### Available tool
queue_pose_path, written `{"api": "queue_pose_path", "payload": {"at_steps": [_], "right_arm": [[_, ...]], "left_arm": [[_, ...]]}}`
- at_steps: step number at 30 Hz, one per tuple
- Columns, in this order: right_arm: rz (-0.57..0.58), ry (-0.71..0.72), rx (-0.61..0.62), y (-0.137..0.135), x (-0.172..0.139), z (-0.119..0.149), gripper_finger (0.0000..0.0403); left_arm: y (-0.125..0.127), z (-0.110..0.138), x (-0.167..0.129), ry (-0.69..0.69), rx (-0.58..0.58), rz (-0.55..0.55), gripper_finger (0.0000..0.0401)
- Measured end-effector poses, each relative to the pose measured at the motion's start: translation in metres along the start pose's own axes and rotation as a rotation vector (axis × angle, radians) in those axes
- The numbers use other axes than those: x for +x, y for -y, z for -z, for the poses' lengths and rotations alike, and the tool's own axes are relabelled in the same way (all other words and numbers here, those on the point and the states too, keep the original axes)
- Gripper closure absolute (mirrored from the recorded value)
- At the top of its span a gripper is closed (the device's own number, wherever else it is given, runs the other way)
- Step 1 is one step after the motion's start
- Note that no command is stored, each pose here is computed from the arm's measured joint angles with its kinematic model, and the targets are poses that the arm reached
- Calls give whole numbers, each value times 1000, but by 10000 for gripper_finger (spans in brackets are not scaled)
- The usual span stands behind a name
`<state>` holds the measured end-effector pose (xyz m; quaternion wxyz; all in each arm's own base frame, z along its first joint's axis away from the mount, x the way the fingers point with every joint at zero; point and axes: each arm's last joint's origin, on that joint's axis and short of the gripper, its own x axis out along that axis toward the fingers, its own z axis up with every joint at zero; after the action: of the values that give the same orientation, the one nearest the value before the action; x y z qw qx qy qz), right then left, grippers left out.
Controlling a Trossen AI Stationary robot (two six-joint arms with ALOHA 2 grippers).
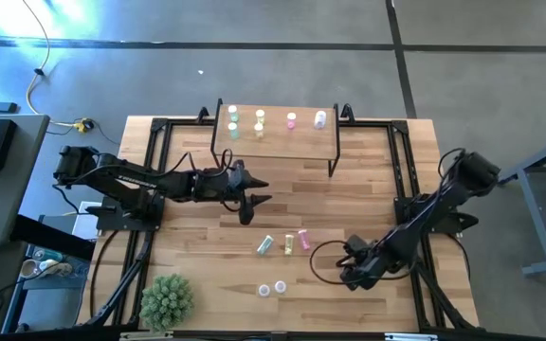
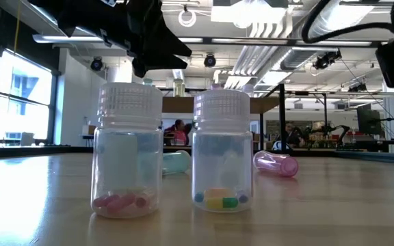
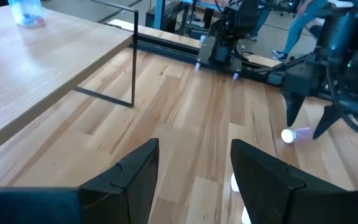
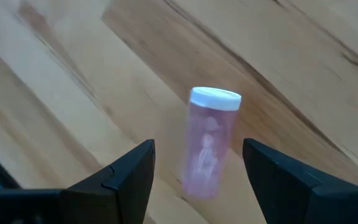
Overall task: Pick and place medicine bottles onto shelf by color
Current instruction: Put the bottom pink pill bottle on the shelf aligned with the other pink pill bottle
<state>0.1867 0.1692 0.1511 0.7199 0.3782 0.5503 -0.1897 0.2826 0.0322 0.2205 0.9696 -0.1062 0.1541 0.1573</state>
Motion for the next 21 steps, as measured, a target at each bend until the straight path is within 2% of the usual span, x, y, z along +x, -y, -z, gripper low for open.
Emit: {"api": "queue_pose_path", "payload": {"at_steps": [5,9,21], "right_arm": [[21,-24,-12,0,8,4,170],[32,-26,-21,0,13,8,186],[63,-7,-30,3,15,8,302]], "left_arm": [[1,0,0,-1,1,4,213],[5,1,-1,3,6,18,213],[12,-2,-2,35,40,63,213]]}}
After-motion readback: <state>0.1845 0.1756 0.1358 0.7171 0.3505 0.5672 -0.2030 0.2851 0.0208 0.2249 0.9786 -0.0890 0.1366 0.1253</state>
